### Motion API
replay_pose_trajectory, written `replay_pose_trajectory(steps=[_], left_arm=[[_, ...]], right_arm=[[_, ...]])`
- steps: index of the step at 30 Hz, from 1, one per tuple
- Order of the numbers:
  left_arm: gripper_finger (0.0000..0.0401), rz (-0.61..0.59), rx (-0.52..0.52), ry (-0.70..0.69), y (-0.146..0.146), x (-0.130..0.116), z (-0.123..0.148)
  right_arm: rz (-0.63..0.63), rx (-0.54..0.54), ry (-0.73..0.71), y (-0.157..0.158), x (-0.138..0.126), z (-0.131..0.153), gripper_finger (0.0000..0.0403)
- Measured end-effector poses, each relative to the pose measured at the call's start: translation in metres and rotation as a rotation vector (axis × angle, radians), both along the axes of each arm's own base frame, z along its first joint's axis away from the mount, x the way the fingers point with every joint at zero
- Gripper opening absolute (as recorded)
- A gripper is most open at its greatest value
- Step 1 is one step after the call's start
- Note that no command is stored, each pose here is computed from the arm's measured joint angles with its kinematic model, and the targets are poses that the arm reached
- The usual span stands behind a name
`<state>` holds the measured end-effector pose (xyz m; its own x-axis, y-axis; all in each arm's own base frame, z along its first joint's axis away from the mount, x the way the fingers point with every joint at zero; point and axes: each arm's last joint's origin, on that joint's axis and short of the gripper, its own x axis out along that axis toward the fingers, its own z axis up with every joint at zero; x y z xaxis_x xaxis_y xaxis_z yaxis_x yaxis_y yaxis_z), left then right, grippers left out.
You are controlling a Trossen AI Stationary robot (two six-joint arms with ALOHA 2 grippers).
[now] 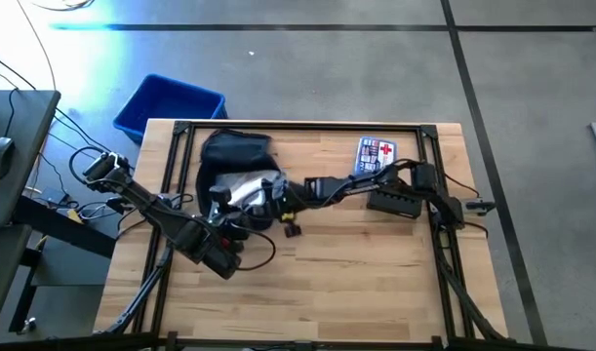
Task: Unpack backpack
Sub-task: Put the transparent zip bag into the black backpack
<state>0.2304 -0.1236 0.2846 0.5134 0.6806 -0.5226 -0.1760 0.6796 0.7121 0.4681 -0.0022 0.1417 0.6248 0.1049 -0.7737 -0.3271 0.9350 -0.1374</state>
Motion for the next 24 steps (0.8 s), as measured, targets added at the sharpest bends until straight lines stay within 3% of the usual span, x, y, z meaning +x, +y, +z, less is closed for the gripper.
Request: replay_pose_trajectory(steps=[6,11,14,17,24], left_arm=[[0.0000,-0.063,-0.109,-0.103,-0.020,0.012,-0.003],[0.0000,-0.179,-0.181,-0.136,-0.049,0.039,-0.023],[0.0000,-0.268,-0.234,-0.143,-0.067,0.061,-0.042],[0.0000,-0.329,-0.223,-0.167,-0.082,0.076,-0.060],[0.0015,-0.410,-0.299,-0.215,-0.105,0.082,-0.069]], right_arm=[[0.091,0.039,0.294,0.066,-0.028,-0.012,0.0002],[0.143,0.028,0.466,0.128,-0.057,-0.013,0.0000],[0.155,0.007,0.499,0.160,-0.072,-0.013,0.0000],[0.143,-0.008,0.501,0.183,-0.082,-0.013,0.0000],[-0.011,-0.065,0.480,0.212,-0.099,-0.015,0.0000]])
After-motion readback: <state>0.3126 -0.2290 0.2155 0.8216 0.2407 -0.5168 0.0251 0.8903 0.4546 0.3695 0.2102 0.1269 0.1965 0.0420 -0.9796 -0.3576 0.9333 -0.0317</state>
